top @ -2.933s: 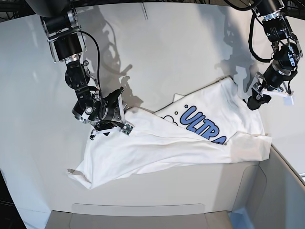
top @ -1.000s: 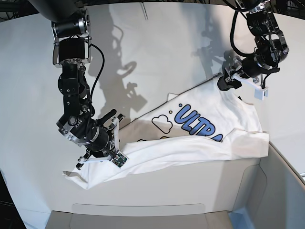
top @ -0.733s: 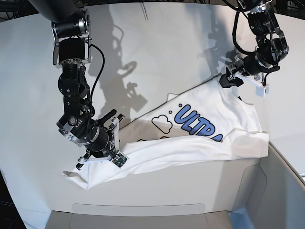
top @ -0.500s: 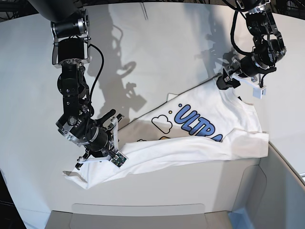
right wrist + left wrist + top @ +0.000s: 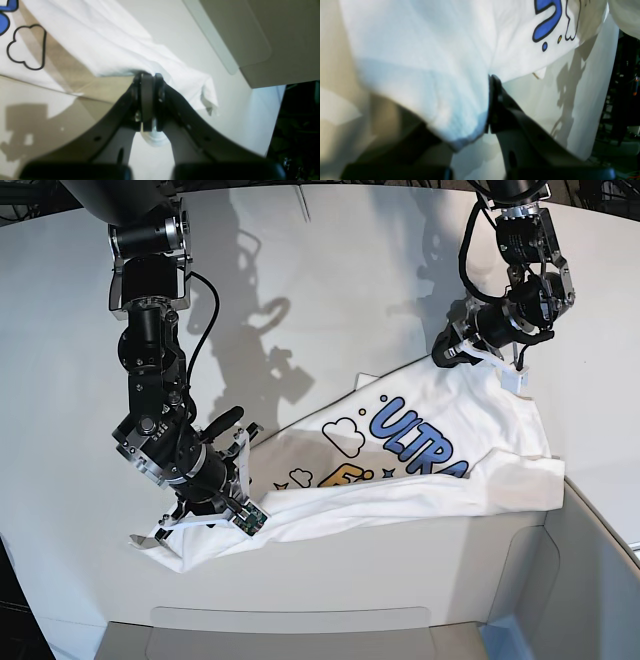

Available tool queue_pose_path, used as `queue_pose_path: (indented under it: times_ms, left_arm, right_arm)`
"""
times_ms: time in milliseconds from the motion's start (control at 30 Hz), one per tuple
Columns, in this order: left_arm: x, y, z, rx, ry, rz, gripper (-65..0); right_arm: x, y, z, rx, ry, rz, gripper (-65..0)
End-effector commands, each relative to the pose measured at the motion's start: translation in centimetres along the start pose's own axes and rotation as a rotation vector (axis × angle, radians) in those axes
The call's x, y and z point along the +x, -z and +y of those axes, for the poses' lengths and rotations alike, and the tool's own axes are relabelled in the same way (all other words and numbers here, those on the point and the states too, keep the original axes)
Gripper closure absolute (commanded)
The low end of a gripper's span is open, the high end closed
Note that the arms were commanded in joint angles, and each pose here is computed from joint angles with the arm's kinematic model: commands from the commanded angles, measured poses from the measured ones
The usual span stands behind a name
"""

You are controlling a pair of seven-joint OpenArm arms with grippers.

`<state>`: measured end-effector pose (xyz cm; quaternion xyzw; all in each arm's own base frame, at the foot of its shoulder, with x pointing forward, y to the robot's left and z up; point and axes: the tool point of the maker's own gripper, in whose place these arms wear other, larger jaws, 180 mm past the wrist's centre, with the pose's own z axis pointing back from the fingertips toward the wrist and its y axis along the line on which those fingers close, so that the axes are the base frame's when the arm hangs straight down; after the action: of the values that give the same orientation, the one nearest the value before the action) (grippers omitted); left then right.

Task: Layout the t-shirt on the table in an organized manner, then fold the t-shirt properly
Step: 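Pull the shirt corner with the left gripper away from the right gripper, then drag the held hem with the right gripper, then release it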

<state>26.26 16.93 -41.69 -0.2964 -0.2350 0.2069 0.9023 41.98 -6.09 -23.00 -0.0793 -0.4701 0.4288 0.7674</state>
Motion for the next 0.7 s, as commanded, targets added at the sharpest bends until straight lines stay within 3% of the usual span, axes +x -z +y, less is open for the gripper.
queue_pose_path:
  times_ms: [0,100,267,400,567,667]
  left_arm:
    - [-0.3,-0.6,1.0,0.041,0.025,0.027,-3.4]
    - [-2.5,-2.0,3.6,0.090,0.062,0.072,-3.3]
    - [-4.4,-4.6,6.5,0.117,0.233,0.148,-3.3]
    - [-5.3,-7.3,9.4,0.167,0.257,0.139,-3.2]
    - [-5.9,-10.9,12.5,0.229,0.333,0.184,-3.2]
    - [-5.3,-12.7,13.6,0.258,0.371,0.188,-3.2]
  right_arm:
    - [1.8,-0.7,-1.3,-0.033,-0.016,-0.059,0.0]
    - [2.7,-1.6,-1.6,-0.056,-0.027,-0.090,0.0]
    - [3.8,-3.3,-1.4,-0.085,-0.039,-0.140,0.0]
    - [4.3,-4.4,-1.3,-0.104,-0.048,-0.166,0.0]
    - [4.1,-4.6,-3.4,-0.147,-0.018,-0.161,0.0]
    - [3.9,-3.8,-5.6,-0.168,-0.007,-0.105,0.0]
